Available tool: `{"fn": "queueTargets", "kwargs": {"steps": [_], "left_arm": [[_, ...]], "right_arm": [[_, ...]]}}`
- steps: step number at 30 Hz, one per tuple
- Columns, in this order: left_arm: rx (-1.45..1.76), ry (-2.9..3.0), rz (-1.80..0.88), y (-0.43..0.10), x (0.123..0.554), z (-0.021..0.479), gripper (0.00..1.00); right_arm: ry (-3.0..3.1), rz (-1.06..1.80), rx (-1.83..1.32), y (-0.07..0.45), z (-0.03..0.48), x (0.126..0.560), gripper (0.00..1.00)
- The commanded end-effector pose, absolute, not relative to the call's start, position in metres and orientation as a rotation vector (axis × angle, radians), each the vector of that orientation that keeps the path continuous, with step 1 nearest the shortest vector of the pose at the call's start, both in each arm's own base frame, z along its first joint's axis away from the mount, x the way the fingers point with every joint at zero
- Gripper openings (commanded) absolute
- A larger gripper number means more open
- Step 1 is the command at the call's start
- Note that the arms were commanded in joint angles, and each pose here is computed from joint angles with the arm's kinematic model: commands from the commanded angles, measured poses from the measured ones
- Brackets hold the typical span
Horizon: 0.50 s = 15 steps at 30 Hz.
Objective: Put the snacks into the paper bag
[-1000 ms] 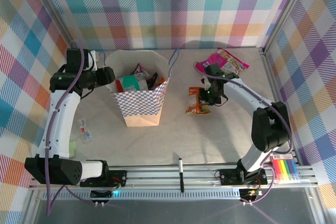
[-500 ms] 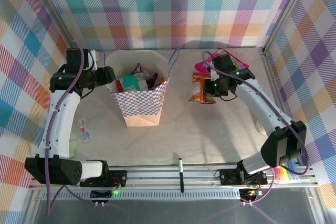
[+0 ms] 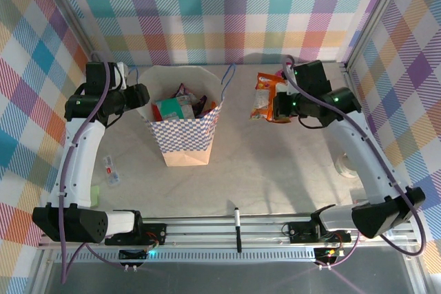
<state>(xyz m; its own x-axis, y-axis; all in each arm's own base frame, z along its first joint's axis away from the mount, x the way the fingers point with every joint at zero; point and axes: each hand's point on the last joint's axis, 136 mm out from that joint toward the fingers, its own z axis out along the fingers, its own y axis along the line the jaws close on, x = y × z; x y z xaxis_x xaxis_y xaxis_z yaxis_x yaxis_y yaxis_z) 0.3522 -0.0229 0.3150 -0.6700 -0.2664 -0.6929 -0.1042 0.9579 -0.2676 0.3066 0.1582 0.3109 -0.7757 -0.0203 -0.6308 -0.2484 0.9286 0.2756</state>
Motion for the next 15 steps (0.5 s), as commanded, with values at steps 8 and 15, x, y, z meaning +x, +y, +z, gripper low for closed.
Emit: {"fn": "queueTargets", "kwargs": {"steps": [8,15], "left_arm": [[-0.327,2.173,-0.277,-0.008,0.373,0.344,0.43],[-0.401,2.162,-0.297,0.003,0.374,0.339,0.15]], "right_arm": [[2.205,0.556,-0.283,0.173,0.388,0.289,0.05],[2.117,0.662,-0.362,0.199,0.419,0.291,0.04]]}}
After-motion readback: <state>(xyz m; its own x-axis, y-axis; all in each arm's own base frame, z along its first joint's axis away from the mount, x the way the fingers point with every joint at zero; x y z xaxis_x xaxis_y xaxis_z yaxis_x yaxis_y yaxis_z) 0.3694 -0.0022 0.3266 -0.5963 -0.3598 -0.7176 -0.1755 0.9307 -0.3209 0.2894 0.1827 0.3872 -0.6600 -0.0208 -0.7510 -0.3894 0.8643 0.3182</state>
